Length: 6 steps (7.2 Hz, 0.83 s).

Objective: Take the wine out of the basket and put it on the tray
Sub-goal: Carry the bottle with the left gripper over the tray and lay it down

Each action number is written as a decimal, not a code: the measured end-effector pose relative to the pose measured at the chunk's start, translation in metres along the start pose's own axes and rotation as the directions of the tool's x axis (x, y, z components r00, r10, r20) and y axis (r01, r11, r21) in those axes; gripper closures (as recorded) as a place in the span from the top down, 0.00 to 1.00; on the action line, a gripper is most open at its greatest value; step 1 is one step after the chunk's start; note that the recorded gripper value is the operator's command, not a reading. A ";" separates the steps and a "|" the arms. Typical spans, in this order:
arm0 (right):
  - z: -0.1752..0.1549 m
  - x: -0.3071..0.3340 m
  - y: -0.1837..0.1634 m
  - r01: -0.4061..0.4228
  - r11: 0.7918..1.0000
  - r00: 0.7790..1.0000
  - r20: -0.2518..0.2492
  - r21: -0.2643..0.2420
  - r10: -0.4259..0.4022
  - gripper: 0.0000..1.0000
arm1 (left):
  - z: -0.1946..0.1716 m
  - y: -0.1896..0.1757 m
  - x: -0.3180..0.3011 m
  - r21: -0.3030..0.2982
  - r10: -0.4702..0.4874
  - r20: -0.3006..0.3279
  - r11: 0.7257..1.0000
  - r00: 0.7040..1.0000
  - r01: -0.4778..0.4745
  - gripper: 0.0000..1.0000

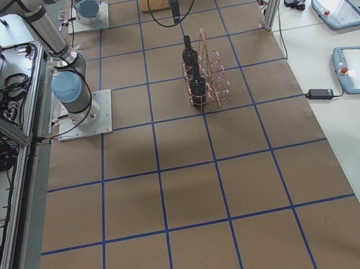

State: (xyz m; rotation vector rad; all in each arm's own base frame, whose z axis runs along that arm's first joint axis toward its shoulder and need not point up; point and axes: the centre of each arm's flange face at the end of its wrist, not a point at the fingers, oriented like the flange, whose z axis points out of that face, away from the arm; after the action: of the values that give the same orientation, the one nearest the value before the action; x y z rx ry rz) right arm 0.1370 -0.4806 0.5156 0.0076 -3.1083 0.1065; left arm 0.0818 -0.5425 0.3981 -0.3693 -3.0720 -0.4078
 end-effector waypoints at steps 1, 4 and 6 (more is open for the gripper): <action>0.000 0.000 0.000 0.000 1.000 1.000 0.000 0.000 0.000 0.99 | 0.007 -0.005 -0.005 -0.005 0.000 -0.004 1.000 1.000 0.000 0.00; 0.000 0.000 0.000 0.000 1.000 1.000 0.000 -0.002 0.000 0.99 | 0.022 -0.011 -0.012 -0.038 -0.001 -0.001 0.999 1.000 0.001 0.00; 0.000 0.001 0.000 -0.001 1.000 1.000 0.000 -0.001 0.001 0.99 | 0.026 -0.011 -0.012 -0.052 -0.001 -0.001 0.999 1.000 0.001 0.02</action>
State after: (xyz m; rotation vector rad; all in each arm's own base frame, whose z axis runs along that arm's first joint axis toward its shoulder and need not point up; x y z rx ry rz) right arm 0.1363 -0.4806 0.5154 0.0056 -3.1084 0.1043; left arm 0.0910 -0.5482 0.3692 -0.3695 -3.0653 -0.4892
